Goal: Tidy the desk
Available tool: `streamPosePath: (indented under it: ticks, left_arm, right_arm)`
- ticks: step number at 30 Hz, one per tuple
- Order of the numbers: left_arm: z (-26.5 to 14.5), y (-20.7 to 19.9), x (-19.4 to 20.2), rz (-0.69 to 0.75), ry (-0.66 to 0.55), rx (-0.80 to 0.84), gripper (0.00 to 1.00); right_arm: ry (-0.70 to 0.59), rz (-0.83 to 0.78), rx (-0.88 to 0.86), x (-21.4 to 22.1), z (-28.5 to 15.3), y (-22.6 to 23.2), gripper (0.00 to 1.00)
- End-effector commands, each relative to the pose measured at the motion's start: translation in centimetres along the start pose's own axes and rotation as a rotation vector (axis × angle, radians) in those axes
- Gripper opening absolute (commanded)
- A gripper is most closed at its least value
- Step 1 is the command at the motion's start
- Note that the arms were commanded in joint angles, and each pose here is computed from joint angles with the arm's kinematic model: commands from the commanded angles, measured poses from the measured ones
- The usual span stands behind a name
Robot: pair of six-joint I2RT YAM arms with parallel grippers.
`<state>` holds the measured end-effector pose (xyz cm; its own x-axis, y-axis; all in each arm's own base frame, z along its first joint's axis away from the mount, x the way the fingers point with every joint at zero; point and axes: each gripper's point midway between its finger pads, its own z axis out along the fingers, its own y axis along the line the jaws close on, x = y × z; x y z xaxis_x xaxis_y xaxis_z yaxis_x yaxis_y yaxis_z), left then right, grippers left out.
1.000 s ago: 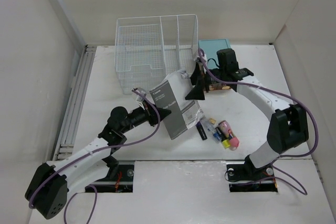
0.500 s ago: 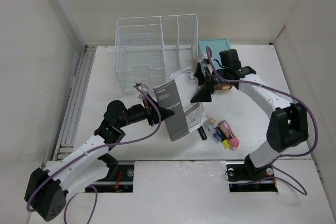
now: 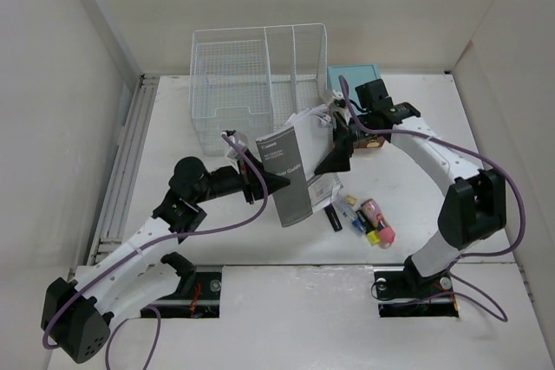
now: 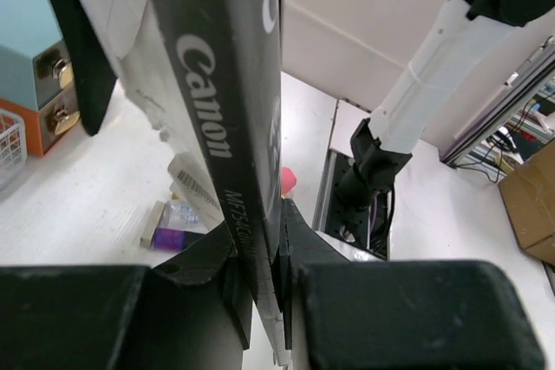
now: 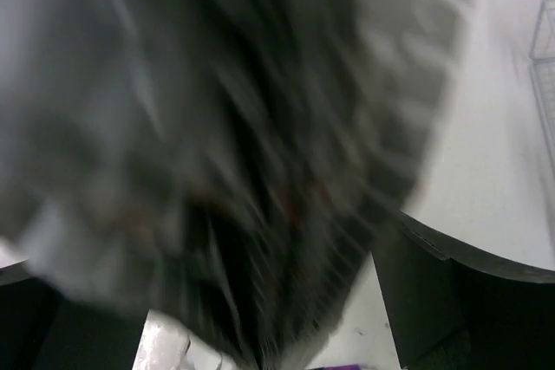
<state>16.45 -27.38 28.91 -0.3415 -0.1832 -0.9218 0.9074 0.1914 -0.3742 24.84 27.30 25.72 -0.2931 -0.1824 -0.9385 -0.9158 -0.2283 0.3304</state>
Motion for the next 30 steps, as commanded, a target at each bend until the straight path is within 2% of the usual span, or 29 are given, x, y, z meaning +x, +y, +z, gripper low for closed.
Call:
streamPosePath:
  ticks: [1,3,5,7,8,10,16,23,27,30]
  left_arm:
    - [0.2,-1.4,-4.6,0.144,-0.134,0.031,0.00]
    - [0.2,-0.8,-4.3,0.142,-0.131,0.007,0.00]
    - [0.0,-0.7,-4.2,0.141,-0.137,-0.005,0.00]
    - [-0.1,-0.4,-4.2,0.143,-0.136,-0.024,0.00]
    - [-0.1,-0.2,-4.3,0.143,-0.141,-0.035,0.00]
    - [-0.2,-0.2,-4.5,0.152,-0.148,-0.046,0.00]
    - [-0.6,-0.3,-5.4,0.164,-0.168,-0.072,0.00]
    - [-1.0,-0.3,-5.5,0.166,-0.183,-0.089,0.00]
    - [-1.0,-0.1,-5.1,0.159,-0.185,-0.087,0.00]
    - [-0.9,0.0,-5.0,0.152,-0.189,-0.085,0.00]
  right_arm:
    - [-0.105,-0.144,-0.162,-4.3,0.4,4.6,0.99]
    - [-0.105,-0.144,-0.162,-4.3,0.4,4.6,0.97]
    - [-0.105,-0.144,-0.162,-4.3,0.4,4.6,0.89]
    - [-0.107,-0.175,-0.161,-4.5,0.4,4.8,0.75]
    - [-0.107,-0.161,-0.161,-4.3,0.3,4.9,0.57]
    - [-0.110,-0.168,-0.159,-4.1,0.4,5.0,0.49]
    - [-0.111,-0.162,-0.158,-3.8,0.3,5.4,0.49]
    - [-0.115,-0.165,-0.148,-3.8,0.0,5.6,0.66]
    - [-0.118,-0.174,-0.138,-3.8,-0.2,5.4,0.66]
    - [-0.119,-0.184,-0.137,-4.0,-0.2,5.5,0.56]
